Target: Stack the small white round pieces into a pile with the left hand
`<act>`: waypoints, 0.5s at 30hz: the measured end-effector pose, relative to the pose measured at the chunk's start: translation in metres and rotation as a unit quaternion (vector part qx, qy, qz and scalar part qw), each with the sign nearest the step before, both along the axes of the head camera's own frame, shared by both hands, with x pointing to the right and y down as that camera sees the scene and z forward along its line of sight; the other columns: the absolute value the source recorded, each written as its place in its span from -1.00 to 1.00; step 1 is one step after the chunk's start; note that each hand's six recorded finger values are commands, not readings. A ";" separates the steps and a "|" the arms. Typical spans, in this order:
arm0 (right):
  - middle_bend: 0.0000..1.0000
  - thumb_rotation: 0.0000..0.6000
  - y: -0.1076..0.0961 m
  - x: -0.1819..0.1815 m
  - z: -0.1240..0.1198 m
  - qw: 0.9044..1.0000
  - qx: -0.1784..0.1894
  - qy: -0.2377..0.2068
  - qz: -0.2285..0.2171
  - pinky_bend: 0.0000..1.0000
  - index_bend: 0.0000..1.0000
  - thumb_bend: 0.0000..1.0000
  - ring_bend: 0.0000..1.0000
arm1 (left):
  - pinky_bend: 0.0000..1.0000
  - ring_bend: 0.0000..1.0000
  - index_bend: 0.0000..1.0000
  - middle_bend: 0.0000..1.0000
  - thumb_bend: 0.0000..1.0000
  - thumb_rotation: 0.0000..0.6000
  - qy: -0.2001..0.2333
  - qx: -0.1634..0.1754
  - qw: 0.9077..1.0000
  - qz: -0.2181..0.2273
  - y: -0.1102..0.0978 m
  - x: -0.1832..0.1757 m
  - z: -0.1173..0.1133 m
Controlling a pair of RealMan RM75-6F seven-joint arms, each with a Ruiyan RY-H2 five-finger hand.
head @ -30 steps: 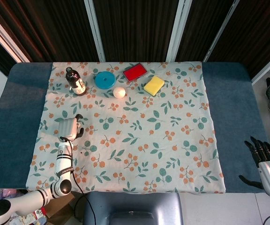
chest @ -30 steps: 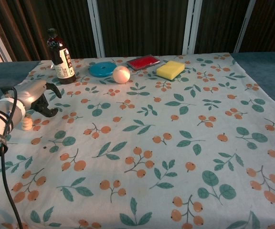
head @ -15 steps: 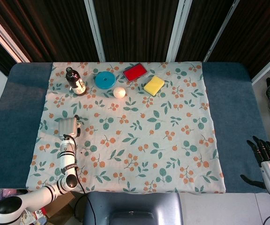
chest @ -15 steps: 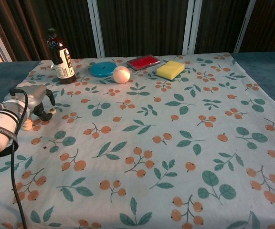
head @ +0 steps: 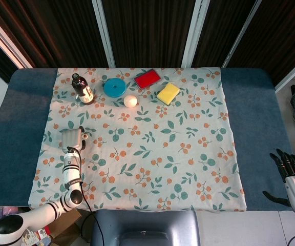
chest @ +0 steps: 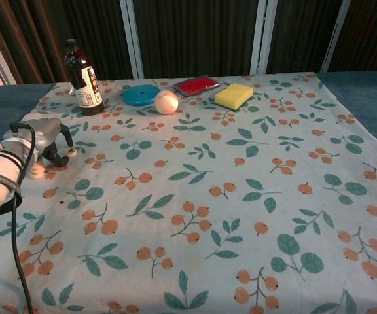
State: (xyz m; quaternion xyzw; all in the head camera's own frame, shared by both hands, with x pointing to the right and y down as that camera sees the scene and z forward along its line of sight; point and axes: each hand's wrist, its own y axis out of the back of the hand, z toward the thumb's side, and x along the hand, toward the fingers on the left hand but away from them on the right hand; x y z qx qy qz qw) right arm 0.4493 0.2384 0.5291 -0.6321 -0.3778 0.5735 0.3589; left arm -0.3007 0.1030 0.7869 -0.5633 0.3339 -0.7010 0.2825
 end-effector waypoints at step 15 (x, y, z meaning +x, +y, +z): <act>-1.00 1.00 0.000 0.001 -0.001 1.000 0.001 0.000 0.002 -1.00 -1.00 -0.76 -1.00 | 1.00 1.00 -0.19 1.00 -0.14 1.00 0.009 0.002 1.000 0.000 0.001 0.000 0.005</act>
